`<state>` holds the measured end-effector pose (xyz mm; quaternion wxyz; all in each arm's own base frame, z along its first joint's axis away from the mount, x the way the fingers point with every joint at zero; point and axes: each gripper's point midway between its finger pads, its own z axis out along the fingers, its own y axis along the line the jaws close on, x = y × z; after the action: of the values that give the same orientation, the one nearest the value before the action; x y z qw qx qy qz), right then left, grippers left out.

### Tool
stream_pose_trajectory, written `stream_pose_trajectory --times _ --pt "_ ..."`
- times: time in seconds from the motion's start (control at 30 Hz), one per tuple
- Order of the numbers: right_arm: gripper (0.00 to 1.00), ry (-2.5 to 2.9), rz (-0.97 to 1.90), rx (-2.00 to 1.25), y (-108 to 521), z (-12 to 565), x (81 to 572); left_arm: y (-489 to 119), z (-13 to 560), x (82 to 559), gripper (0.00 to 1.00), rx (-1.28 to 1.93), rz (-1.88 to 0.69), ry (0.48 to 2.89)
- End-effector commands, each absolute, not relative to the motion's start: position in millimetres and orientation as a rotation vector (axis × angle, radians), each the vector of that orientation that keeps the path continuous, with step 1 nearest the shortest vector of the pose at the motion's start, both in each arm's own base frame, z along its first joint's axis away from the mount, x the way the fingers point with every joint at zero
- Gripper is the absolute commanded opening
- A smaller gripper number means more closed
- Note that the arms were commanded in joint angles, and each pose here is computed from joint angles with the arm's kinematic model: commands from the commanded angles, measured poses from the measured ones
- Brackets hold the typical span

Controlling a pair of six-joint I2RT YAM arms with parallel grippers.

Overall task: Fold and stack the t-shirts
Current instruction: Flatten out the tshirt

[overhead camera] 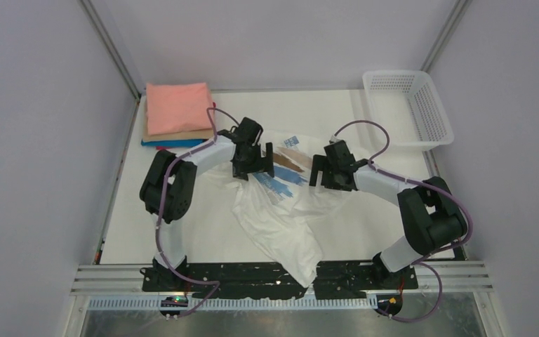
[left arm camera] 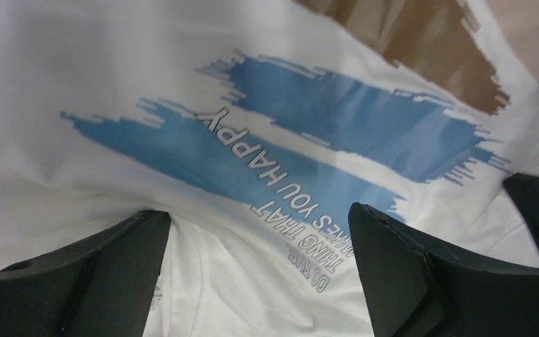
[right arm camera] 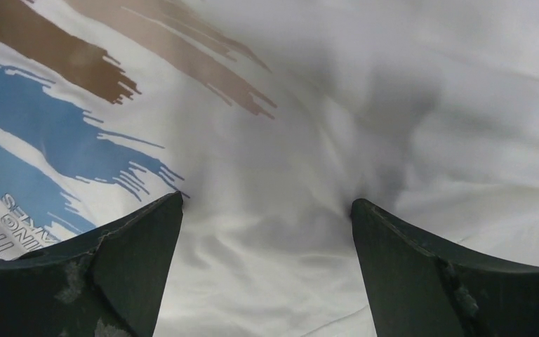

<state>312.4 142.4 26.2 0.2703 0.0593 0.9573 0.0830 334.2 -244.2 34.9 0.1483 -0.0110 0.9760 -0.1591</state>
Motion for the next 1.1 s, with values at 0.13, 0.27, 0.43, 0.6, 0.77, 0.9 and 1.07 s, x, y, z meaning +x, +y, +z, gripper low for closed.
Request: stream_pose_trajectory --times 0.13,0.27,0.43,0.6,0.77,0.9,1.07 --pt "0.96 2.686 0.610 -0.067 237.0 22.9 257.0 -284.9 56.2 392.8 1.00 0.089 -0.512 2.802" --pt "0.97 2.657 0.849 -0.226 295.4 33.4 236.3 -293.4 69.1 434.1 1.00 0.096 -0.483 2.794" --pt "0.97 2.542 0.971 -0.269 319.6 59.7 242.3 -296.6 85.2 485.7 1.00 0.044 -0.621 2.708" --pt "0.97 2.454 0.891 -0.258 311.4 84.9 261.3 -283.1 103.7 506.9 1.00 0.003 -0.698 2.626" --pt "0.95 2.425 0.641 -0.149 260.7 96.7 275.0 -280.8 165.3 495.4 1.00 0.122 -0.701 2.518" --pt "0.95 2.358 0.407 0.007 203.1 113.0 274.5 -259.4 202.0 452.4 1.00 0.163 -0.587 2.473" --pt "0.95 2.315 0.291 0.163 149.2 121.2 259.9 -233.1 197.5 359.5 1.00 0.125 -0.549 2.408"
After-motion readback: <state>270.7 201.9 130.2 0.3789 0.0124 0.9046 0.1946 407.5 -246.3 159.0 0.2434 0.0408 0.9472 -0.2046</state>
